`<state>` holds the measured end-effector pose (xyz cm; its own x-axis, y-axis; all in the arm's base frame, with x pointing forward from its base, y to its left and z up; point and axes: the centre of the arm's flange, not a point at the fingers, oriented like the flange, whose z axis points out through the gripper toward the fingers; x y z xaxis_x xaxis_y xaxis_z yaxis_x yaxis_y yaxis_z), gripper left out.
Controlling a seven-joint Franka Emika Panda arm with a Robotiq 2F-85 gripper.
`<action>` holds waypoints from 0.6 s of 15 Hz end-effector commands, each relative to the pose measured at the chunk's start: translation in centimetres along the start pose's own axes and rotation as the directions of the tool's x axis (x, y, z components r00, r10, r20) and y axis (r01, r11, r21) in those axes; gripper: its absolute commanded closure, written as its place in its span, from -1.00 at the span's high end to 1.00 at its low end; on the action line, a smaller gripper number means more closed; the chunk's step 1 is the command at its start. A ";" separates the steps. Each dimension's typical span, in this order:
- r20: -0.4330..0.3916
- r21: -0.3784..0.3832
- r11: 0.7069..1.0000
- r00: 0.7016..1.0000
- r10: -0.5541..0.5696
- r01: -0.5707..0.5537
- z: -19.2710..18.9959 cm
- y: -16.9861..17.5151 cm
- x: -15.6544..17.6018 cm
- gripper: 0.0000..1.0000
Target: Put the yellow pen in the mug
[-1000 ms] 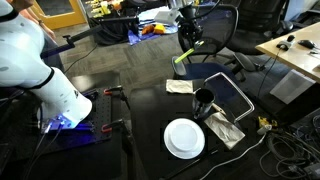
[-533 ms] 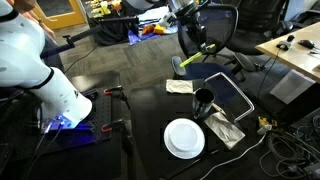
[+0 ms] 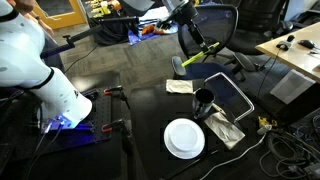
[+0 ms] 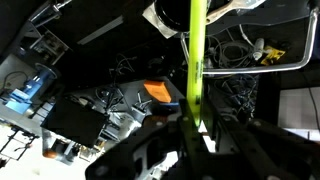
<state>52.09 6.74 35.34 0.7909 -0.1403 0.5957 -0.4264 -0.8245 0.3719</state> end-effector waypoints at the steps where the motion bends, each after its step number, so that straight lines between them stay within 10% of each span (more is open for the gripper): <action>1: -0.091 -0.079 0.989 0.989 0.118 -0.126 -0.2 -0.6 -0.8 -0.91; 9: -0.125 -0.107 0.983 0.983 0.134 -0.148 0.0 -0.2 -0.6 -0.63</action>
<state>51.70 6.96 34.92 0.6654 -0.1803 0.7244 -0.5833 -0.7311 0.3538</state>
